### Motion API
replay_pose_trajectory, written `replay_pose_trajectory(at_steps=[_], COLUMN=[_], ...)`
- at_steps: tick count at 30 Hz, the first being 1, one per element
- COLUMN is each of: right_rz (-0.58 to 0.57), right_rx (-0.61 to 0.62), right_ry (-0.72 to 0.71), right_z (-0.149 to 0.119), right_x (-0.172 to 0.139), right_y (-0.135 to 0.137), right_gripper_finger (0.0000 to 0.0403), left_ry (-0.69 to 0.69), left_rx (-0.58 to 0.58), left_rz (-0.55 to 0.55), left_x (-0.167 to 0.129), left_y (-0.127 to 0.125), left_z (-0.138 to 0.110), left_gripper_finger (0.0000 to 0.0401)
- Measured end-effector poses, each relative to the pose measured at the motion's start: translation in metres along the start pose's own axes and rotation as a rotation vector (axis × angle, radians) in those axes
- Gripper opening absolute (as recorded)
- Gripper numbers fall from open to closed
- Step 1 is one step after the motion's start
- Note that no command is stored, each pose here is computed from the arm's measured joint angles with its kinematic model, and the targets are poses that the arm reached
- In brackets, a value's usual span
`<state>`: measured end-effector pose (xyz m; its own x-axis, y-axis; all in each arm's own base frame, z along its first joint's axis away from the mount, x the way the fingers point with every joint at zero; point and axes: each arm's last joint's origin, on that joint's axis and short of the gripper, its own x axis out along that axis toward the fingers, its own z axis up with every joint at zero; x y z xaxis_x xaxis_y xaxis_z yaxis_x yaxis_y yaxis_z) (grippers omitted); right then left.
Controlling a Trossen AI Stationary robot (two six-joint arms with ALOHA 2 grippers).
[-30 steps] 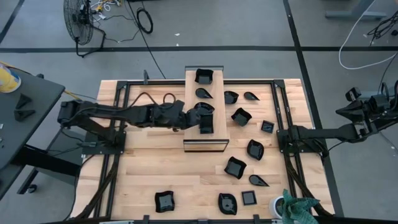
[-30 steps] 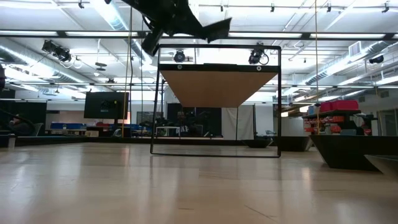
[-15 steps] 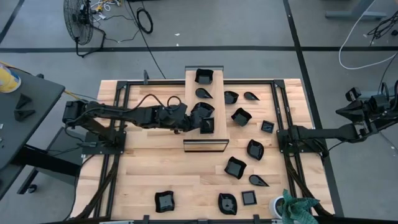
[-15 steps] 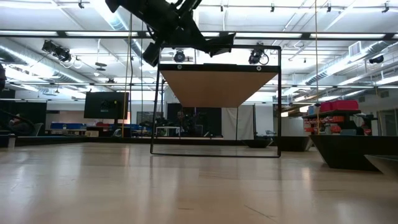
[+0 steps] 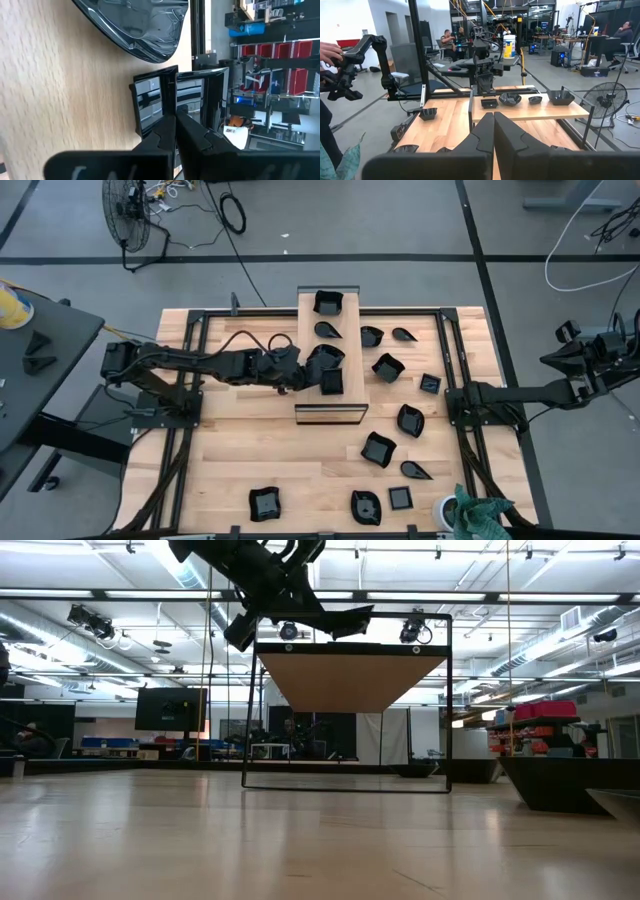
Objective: Pick & Place Mini shaped plates
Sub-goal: Stack the square plate on top of the square plate on the shelf
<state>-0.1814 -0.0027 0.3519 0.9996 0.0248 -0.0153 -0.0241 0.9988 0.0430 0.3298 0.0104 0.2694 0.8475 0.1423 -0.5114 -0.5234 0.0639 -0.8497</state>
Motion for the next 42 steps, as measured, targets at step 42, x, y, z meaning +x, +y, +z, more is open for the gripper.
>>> replay_pose_trajectory(at_steps=[42], right_rz=[0.0], right_rx=[0.0], right_ry=[0.0], right_z=[0.0], right_x=[0.0], right_y=[0.0], right_gripper_finger=[0.001], left_ry=[-0.018], left_rx=[0.02], left_rz=[0.016], left_x=[0.0001], left_y=[0.0017], left_z=[0.0003], left_gripper_finger=[0.0014])
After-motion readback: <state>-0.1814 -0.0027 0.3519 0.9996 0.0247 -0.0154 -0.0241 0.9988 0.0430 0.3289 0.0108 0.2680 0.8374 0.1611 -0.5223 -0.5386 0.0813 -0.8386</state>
